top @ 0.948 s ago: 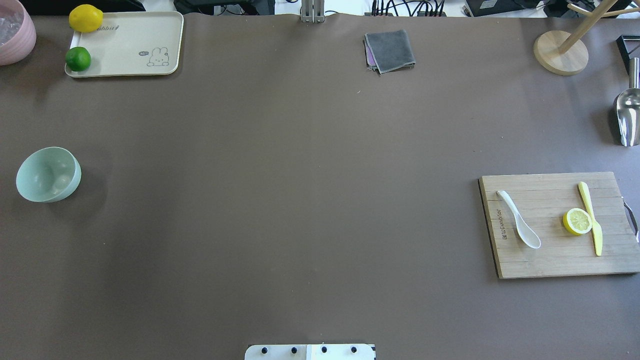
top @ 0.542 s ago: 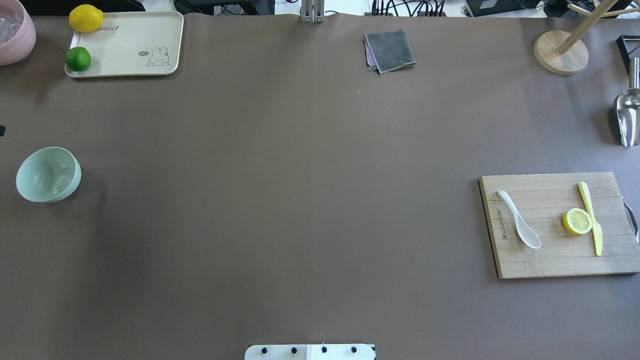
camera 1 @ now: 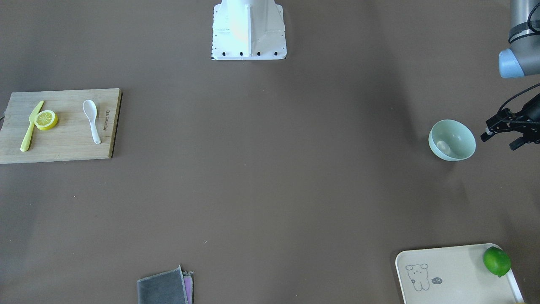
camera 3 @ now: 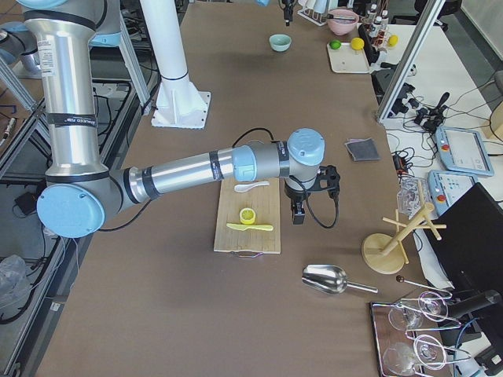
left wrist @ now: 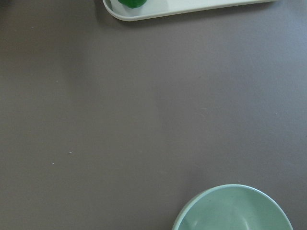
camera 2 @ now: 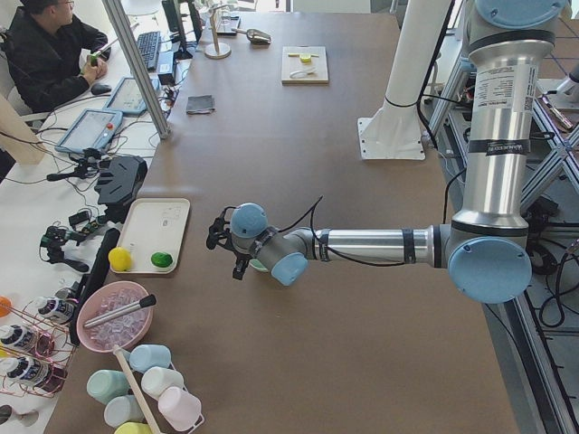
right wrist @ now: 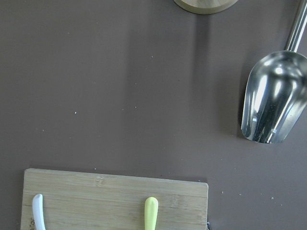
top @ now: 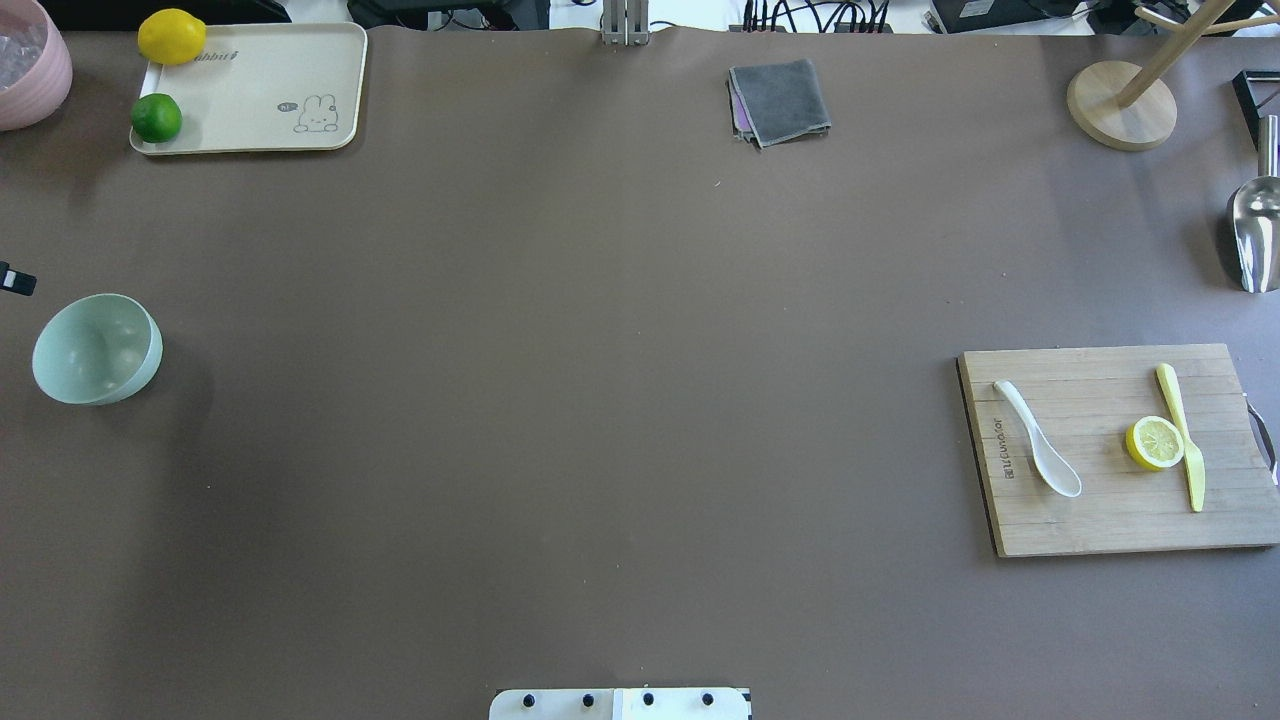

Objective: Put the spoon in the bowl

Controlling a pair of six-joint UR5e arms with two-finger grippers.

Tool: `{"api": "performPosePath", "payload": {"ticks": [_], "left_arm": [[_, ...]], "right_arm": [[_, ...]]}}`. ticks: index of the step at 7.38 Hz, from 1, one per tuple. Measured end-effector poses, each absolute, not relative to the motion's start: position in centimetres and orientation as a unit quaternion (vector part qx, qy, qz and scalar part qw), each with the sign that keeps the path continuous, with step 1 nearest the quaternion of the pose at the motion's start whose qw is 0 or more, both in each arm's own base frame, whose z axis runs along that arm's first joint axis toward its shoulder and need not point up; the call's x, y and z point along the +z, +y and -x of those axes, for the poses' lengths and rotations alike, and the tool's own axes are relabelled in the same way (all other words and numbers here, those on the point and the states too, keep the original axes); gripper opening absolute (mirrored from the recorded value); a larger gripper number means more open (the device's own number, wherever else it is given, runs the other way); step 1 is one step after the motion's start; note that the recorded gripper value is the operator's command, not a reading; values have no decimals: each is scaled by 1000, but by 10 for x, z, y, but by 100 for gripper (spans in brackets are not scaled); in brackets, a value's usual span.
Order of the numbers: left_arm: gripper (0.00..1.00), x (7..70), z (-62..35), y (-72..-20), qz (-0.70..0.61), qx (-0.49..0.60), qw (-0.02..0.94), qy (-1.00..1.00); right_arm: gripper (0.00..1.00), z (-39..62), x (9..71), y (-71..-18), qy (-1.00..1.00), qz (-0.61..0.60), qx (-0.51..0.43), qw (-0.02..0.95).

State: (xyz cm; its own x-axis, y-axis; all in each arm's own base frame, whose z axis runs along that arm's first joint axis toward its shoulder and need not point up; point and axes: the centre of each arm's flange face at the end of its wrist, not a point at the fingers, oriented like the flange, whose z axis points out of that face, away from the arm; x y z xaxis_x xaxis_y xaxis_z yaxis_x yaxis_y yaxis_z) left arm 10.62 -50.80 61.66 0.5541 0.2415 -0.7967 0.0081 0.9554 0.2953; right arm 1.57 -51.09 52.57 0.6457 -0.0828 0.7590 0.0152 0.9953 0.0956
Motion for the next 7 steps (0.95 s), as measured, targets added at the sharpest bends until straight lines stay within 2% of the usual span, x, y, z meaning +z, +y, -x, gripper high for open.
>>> {"api": "performPosePath", "payload": {"ticks": [5, 6, 7], "left_arm": [[98, 643, -149, -495, -91, 95, 875, 467], [88, 647, -154, -494, -86, 97, 875, 466], [39, 652, -159, -491, -80, 100, 876, 465]], "right_arm": [[100, 33, 537, -504, -411, -14, -67, 909], [100, 48, 535, -504, -414, -8, -79, 907], [100, 61, 533, -503, -418, -3, -88, 904]]}}
